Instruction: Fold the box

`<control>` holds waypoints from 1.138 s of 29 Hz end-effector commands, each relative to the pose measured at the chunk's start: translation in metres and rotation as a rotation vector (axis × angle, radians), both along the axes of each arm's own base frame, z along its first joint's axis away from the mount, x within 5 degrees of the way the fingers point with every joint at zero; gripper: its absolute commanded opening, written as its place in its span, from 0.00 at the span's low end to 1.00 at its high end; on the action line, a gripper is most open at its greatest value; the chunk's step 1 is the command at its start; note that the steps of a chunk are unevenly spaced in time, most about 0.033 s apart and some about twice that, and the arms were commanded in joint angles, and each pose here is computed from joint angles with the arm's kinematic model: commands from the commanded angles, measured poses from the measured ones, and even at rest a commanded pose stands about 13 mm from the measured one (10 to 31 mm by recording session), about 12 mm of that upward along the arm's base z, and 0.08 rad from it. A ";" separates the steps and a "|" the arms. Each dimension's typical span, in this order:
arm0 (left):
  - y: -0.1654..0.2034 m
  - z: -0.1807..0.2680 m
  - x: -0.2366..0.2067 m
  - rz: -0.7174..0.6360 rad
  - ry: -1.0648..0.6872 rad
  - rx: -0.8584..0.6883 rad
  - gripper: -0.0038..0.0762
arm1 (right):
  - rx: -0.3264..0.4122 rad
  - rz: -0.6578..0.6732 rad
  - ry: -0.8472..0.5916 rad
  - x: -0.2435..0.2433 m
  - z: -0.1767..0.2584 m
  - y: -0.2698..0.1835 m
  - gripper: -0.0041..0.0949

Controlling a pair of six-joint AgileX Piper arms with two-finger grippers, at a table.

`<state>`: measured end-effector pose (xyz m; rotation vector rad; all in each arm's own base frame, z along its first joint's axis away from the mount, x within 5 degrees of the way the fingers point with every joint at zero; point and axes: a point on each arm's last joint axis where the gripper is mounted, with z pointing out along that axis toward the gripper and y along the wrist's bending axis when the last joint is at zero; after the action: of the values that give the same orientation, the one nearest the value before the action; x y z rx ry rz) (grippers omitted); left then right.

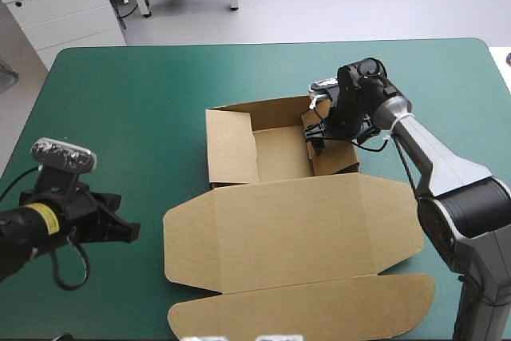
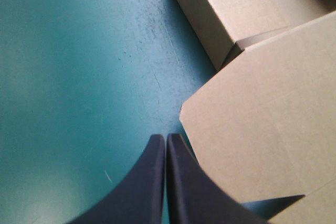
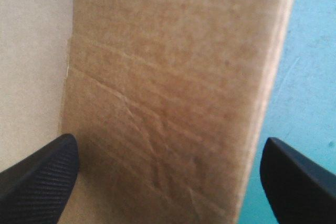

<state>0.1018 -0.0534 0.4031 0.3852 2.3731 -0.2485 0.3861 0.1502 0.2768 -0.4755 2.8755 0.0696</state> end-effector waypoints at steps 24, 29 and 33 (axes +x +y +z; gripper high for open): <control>0.041 -0.030 -0.066 -0.001 -0.197 -0.106 0.04 | 0.018 -0.343 -0.256 0.014 0.083 -0.178 0.02; 0.041 -0.030 -0.066 -0.003 -0.201 -0.110 0.04 | 0.013 -0.535 -0.319 0.010 0.081 -0.254 0.02; 0.043 -0.029 -0.065 0.008 -0.212 -0.090 0.04 | -0.001 -0.633 -0.349 0.007 0.075 -0.296 0.02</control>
<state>0.0322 -0.0099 0.3636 0.3527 2.2212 -0.2995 0.4007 -0.1315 0.3217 0.3616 2.6814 -0.0934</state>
